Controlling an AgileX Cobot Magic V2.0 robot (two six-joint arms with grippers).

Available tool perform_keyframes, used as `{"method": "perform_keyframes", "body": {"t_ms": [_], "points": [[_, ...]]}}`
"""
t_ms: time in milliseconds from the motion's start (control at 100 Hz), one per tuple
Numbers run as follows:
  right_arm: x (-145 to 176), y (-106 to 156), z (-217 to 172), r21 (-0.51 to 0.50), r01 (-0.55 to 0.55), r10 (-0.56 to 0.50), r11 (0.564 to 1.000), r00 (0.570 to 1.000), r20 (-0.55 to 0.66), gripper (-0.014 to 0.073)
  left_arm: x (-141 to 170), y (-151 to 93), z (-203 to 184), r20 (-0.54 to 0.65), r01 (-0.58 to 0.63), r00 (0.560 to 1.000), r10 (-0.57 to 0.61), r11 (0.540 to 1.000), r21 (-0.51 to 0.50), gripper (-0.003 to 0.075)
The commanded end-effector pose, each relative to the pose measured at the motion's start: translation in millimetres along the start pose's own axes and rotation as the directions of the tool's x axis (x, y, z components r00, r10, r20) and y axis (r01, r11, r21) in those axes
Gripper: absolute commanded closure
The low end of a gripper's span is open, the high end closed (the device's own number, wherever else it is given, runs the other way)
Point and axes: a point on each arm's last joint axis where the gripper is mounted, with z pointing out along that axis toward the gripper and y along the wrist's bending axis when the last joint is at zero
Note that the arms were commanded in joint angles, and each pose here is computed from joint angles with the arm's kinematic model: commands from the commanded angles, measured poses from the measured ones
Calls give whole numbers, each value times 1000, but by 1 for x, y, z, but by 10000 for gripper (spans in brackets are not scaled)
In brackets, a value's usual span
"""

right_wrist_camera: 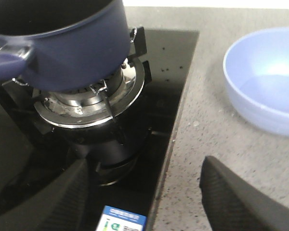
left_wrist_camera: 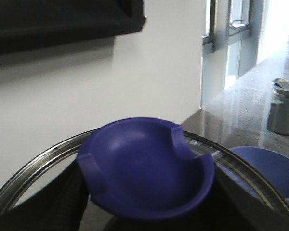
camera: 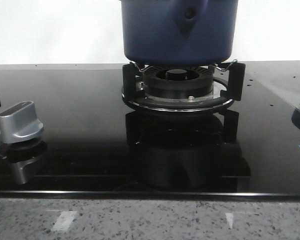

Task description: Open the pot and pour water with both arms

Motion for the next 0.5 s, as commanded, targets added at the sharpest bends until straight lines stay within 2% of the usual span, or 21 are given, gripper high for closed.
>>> {"method": "perform_keyframes", "body": {"t_ms": [0,80,200,290,490], "points": [[-24,0,-1,12,-62,61,998,995,84,149,-46,5,-29,145,40,989,-36,999,-27,442],[-36,-5,2,60,-105,100,993,992,78,150,-49,15,-42,139,22,990,-14,998,-56,442],[-54,-19,11,207,-94,92,974,996,16,151,-55,31,-63,130,7,992,7,995,-102,442],[-69,-34,20,321,-44,65,946,996,-55,151,-60,39,-77,140,-7,990,26,990,-138,442],[-93,-76,54,479,-30,132,877,974,-182,151,-67,51,-96,147,-25,987,57,978,-209,442]]}}
